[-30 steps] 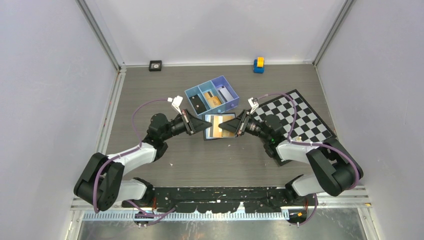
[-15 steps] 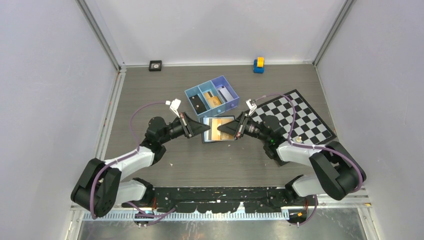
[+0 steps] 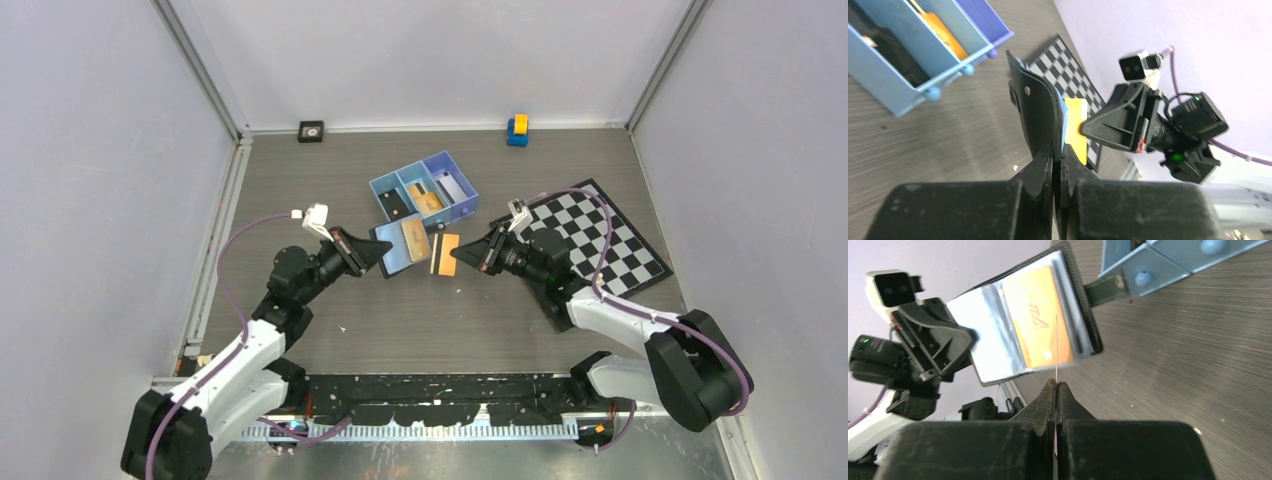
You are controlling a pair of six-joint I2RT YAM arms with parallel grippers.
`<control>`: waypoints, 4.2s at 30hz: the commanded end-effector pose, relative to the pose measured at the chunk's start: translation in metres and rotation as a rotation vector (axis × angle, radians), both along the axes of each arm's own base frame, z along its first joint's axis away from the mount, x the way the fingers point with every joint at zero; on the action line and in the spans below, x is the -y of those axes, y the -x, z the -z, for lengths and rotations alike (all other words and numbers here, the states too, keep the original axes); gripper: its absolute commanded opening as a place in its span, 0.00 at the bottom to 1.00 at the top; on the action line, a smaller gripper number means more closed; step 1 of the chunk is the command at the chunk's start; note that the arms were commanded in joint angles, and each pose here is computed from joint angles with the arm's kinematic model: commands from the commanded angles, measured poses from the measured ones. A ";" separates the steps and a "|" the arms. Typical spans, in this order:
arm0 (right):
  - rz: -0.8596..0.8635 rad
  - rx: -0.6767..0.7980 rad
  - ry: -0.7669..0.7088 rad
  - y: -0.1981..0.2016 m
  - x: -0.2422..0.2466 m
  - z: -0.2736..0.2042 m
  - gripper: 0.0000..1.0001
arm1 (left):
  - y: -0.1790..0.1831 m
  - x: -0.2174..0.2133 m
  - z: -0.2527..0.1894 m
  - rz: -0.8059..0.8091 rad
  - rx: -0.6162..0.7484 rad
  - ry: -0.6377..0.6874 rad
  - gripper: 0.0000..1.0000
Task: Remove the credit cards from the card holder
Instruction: Remove the credit card from the card holder, then place the credit card in the storage box, then remove the credit card from the card holder.
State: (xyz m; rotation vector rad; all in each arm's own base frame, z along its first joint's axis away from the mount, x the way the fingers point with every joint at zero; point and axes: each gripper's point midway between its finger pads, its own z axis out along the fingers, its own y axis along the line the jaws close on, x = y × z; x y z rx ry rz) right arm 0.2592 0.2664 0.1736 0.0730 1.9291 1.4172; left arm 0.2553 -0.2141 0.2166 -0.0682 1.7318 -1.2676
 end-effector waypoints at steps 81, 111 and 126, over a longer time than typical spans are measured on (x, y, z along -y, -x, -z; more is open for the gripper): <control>-0.205 0.136 0.892 -0.205 -0.060 -0.004 0.39 | -0.002 -0.075 -0.015 -0.389 0.100 -0.135 0.00; 0.208 0.164 0.321 -0.043 0.016 -0.016 0.86 | 0.005 0.002 -0.019 0.036 0.191 -0.021 0.02; -0.021 0.180 0.032 -0.019 -0.020 -0.028 0.88 | 0.015 0.006 -0.042 0.079 0.250 0.067 0.00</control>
